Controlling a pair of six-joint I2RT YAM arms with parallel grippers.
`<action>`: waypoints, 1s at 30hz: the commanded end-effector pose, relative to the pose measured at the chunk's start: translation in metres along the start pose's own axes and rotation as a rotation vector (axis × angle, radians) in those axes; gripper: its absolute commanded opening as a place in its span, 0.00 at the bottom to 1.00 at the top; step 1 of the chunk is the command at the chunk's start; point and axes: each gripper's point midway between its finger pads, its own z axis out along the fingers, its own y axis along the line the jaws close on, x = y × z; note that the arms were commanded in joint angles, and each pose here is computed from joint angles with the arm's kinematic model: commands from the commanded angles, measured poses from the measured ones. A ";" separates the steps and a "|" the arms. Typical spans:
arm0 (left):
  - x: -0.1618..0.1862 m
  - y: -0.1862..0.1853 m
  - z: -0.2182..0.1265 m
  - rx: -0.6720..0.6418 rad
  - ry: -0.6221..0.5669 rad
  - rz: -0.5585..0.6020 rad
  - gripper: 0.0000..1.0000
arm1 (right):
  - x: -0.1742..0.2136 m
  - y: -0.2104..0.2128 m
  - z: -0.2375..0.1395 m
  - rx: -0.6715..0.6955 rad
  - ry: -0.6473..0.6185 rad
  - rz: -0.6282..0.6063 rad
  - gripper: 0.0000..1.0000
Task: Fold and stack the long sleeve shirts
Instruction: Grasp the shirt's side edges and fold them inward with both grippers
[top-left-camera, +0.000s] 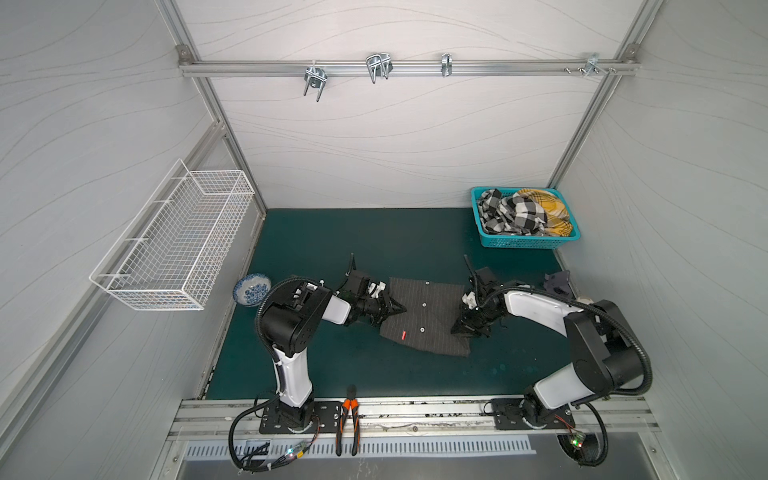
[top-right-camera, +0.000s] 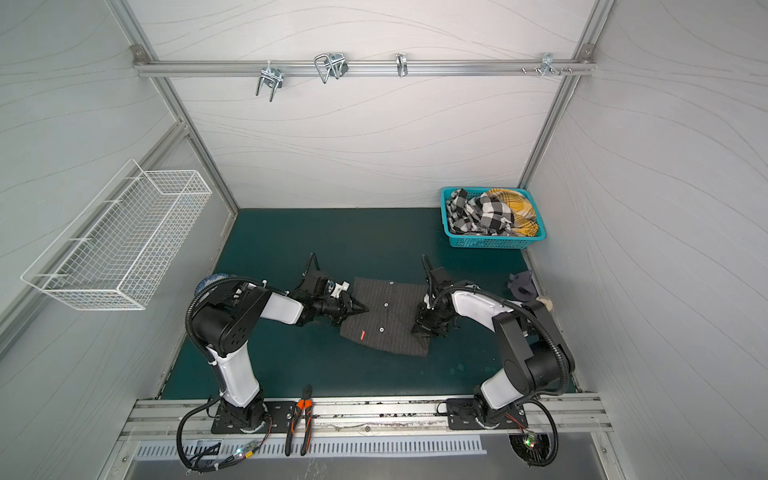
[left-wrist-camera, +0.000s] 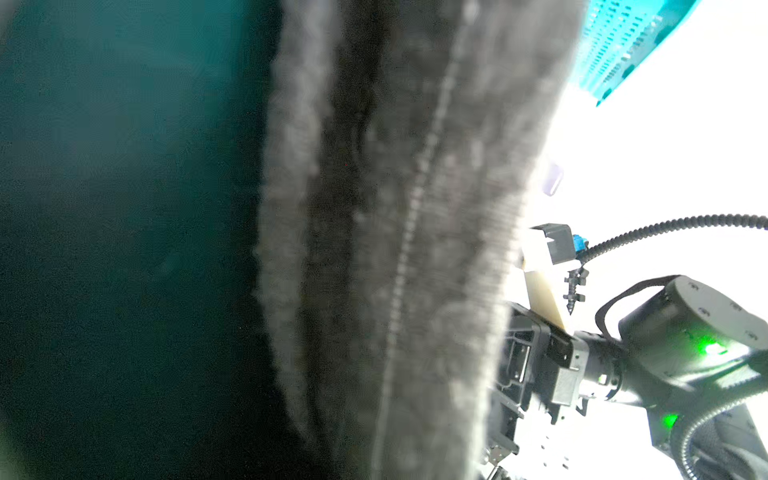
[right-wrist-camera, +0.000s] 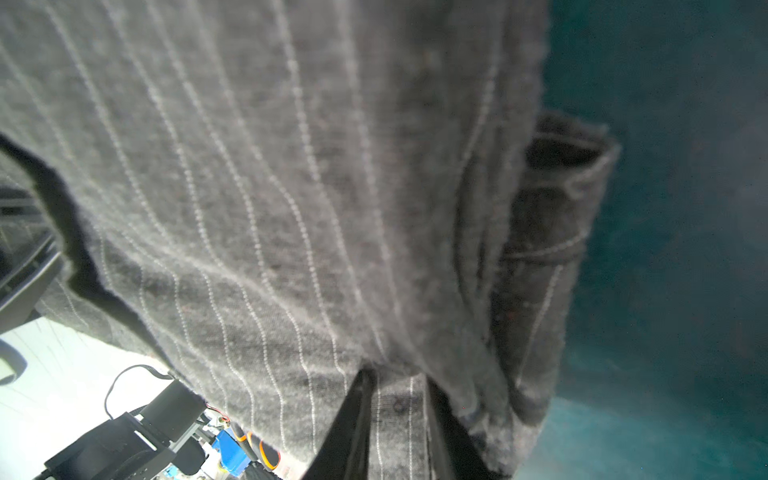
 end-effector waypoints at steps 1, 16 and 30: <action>-0.009 0.031 0.004 -0.092 -0.072 -0.063 0.19 | -0.001 -0.007 -0.005 0.072 -0.044 -0.036 0.32; -0.002 0.036 -0.021 -0.255 -0.092 -0.003 0.04 | 0.004 0.020 -0.061 0.043 -0.196 -0.114 0.46; 0.004 0.042 -0.039 -0.336 -0.114 0.016 0.00 | 0.009 0.014 -0.059 0.021 -0.202 -0.087 0.46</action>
